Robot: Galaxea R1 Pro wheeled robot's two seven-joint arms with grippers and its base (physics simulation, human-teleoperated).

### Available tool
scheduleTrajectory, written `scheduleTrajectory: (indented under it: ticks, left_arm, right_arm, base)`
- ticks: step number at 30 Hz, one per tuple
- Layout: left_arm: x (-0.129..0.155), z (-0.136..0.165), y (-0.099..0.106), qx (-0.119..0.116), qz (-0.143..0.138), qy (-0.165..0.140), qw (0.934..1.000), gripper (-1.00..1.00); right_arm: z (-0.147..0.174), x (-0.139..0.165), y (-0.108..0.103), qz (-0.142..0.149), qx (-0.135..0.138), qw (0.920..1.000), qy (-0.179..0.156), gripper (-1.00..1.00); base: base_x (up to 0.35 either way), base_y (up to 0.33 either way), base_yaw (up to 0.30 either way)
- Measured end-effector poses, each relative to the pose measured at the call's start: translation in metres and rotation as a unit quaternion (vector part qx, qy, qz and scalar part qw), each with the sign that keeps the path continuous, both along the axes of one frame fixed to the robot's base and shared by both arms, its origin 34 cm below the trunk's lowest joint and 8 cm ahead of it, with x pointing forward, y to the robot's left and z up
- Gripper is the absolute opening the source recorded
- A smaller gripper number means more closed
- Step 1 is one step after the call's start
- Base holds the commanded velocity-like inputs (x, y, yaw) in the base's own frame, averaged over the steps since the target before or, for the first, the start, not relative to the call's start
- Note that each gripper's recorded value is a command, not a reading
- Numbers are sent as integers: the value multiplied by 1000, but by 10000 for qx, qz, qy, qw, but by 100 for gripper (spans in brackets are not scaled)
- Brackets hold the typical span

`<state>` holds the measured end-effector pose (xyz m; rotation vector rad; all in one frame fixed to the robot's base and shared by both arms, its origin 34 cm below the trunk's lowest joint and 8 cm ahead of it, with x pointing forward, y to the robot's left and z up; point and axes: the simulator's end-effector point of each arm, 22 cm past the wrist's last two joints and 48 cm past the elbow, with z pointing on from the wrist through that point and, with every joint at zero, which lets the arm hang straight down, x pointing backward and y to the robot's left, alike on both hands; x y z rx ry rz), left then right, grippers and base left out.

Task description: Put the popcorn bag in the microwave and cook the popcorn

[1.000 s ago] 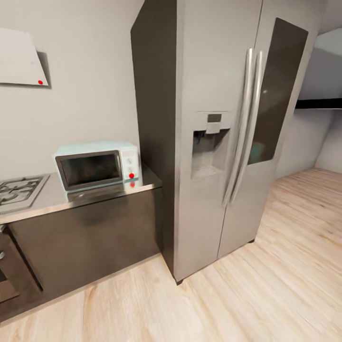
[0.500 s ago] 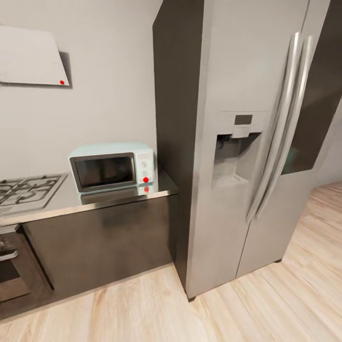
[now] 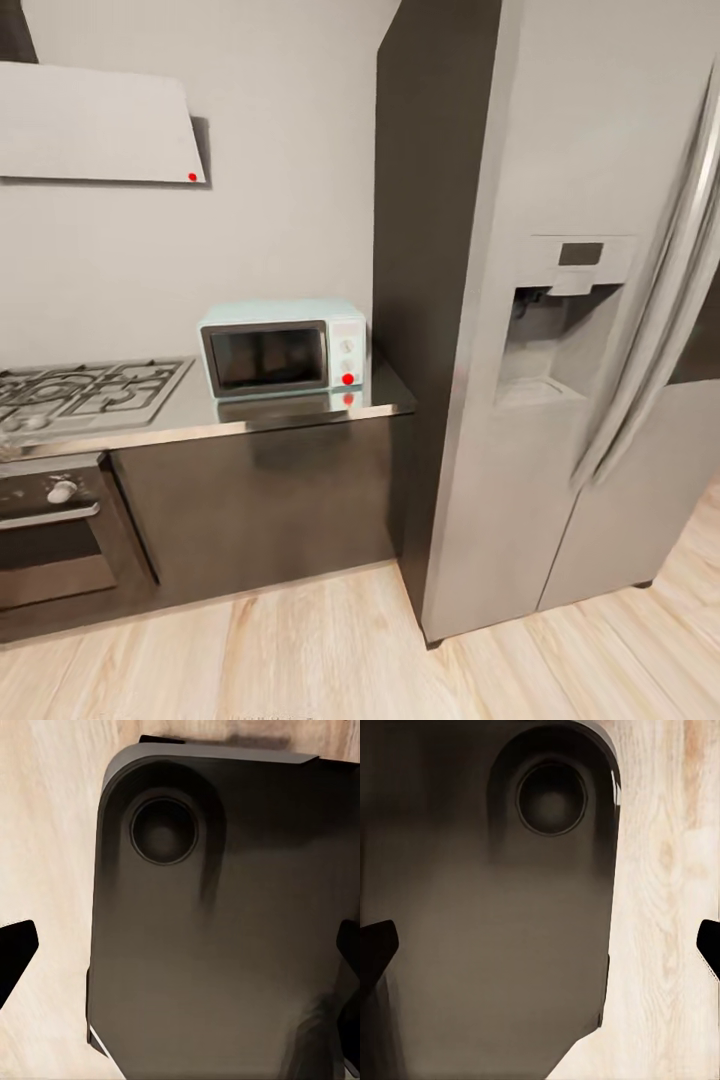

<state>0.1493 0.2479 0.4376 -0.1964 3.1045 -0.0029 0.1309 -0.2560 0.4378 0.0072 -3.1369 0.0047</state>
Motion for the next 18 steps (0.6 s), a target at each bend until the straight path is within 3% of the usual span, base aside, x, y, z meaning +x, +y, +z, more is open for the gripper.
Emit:
scheduleTrajectory:
  ticks: [13,18]
  left_arm:
    - [1,0,1,7,3,-13,10000,100]
    - [1,0,4,18,399,-15,9992,100]
  right_arm:
    - [0,0,0,4,1,10000,0,100]
    - [0,0,1,4,4,10000,0,100]
  base:
    - [0,0,270]
    - [0,0,270]
